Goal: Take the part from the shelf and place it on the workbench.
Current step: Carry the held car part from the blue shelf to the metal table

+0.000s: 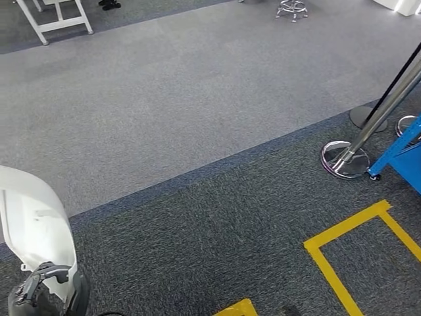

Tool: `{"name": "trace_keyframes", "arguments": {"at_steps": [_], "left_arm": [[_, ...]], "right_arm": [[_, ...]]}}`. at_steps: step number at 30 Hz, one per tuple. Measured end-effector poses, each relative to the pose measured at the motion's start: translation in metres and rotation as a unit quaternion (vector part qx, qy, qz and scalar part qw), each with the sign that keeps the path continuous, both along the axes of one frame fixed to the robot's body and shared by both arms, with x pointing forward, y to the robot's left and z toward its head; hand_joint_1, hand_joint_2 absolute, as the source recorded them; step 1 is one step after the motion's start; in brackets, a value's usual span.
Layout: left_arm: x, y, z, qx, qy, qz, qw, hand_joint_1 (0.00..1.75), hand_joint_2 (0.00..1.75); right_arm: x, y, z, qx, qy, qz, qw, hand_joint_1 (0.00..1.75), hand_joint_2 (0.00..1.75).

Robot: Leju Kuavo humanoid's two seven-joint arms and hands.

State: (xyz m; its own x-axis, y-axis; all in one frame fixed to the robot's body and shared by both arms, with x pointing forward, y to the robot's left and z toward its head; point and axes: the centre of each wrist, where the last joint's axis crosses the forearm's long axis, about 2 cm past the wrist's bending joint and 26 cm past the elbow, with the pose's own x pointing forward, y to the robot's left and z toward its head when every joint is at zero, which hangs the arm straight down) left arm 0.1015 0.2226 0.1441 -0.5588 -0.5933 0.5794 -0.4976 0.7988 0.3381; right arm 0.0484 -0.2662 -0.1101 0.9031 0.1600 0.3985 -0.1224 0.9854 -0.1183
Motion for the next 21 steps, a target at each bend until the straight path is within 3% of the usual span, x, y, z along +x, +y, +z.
{"name": "trace_keyframes", "arguments": {"at_steps": [21], "left_arm": [[-0.015,0.011,0.004,0.037,0.002,0.017,0.999,1.75,1.75]], "right_arm": [[0.004,0.010,0.001,0.006,-0.002,0.027,1.000,0.00,1.75]]}}
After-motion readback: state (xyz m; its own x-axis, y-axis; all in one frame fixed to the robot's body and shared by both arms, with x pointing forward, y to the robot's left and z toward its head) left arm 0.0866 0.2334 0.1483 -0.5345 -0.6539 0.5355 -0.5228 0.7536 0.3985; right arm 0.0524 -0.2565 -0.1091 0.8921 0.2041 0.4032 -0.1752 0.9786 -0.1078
